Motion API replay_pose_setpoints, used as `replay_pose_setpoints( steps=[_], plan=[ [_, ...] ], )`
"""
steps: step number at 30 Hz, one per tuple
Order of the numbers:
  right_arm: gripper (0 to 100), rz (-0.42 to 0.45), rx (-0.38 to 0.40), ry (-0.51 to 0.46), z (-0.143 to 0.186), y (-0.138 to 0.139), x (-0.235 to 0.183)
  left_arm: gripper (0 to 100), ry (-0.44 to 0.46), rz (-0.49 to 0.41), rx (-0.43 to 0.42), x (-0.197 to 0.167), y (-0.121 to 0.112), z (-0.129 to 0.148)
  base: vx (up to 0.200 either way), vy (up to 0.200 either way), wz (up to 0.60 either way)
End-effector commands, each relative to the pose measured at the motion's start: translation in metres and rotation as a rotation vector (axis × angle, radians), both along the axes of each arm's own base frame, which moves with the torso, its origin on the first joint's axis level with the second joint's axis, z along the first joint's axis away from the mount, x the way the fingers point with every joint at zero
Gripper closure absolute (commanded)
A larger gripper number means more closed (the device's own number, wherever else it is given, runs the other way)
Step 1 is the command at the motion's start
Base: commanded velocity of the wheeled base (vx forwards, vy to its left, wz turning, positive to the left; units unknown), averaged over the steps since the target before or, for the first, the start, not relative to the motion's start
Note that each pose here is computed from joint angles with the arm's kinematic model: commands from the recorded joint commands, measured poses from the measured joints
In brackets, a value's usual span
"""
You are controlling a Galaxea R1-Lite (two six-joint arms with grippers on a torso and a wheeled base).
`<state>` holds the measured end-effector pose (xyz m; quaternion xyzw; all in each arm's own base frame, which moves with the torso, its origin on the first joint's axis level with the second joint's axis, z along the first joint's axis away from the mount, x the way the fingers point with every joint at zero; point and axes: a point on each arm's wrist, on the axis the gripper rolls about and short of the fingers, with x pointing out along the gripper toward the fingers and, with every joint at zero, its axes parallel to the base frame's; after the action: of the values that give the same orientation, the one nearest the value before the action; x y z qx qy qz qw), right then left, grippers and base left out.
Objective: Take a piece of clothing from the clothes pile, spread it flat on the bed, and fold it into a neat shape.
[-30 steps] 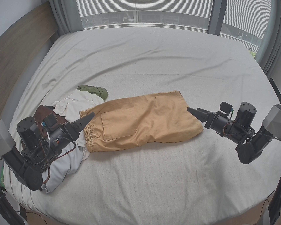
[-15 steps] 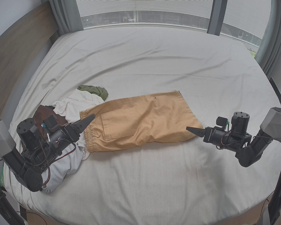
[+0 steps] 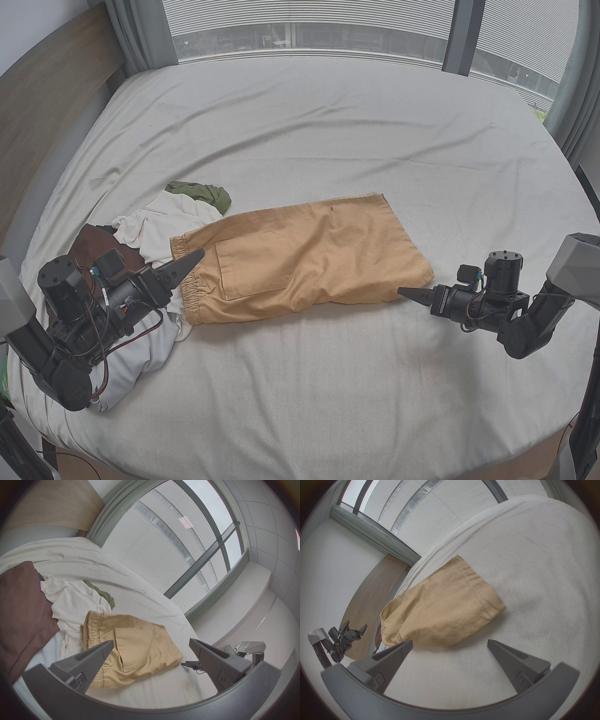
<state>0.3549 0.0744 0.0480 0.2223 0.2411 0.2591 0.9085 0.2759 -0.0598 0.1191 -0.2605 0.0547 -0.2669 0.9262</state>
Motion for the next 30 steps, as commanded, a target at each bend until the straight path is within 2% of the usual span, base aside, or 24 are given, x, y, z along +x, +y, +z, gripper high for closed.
replay_pose_setpoints(
  steps=[1, 6, 11, 21, 24, 30],
  plan=[
    [0, -0.039, -0.004, 0.015, -0.018, 0.014, 0.016, 0, 0.014, 0.001, 0.002, 0.002, 0.000, -0.004, 0.000, 0.000, 0.00],
    [0, -0.040, 0.054, 0.008, -0.013, 0.023, 0.021, 0, 0.019, 0.001, 0.003, 0.003, -0.001, -0.006, 0.000, 0.000, 0.00],
    [0, -0.055, 0.129, -0.004, -0.023, 0.037, 0.035, 0, 0.019, 0.001, 0.003, 0.003, -0.001, -0.006, 0.000, 0.000, 0.00],
    [0, -0.104, 0.273, 0.001, -0.016, 0.042, 0.054, 0, 0.014, 0.001, 0.002, 0.003, -0.001, -0.005, 0.000, 0.000, 0.00],
    [0, -0.111, 0.289, -0.018, -0.013, 0.043, 0.056, 0, 0.011, 0.003, 0.002, 0.003, -0.001, -0.004, 0.000, 0.000, 0.00],
    [0, -0.103, 0.316, 0.012, -0.018, 0.051, 0.054, 0, 0.007, 0.004, 0.001, 0.003, 0.000, -0.003, 0.000, 0.000, 0.00]
  ],
)
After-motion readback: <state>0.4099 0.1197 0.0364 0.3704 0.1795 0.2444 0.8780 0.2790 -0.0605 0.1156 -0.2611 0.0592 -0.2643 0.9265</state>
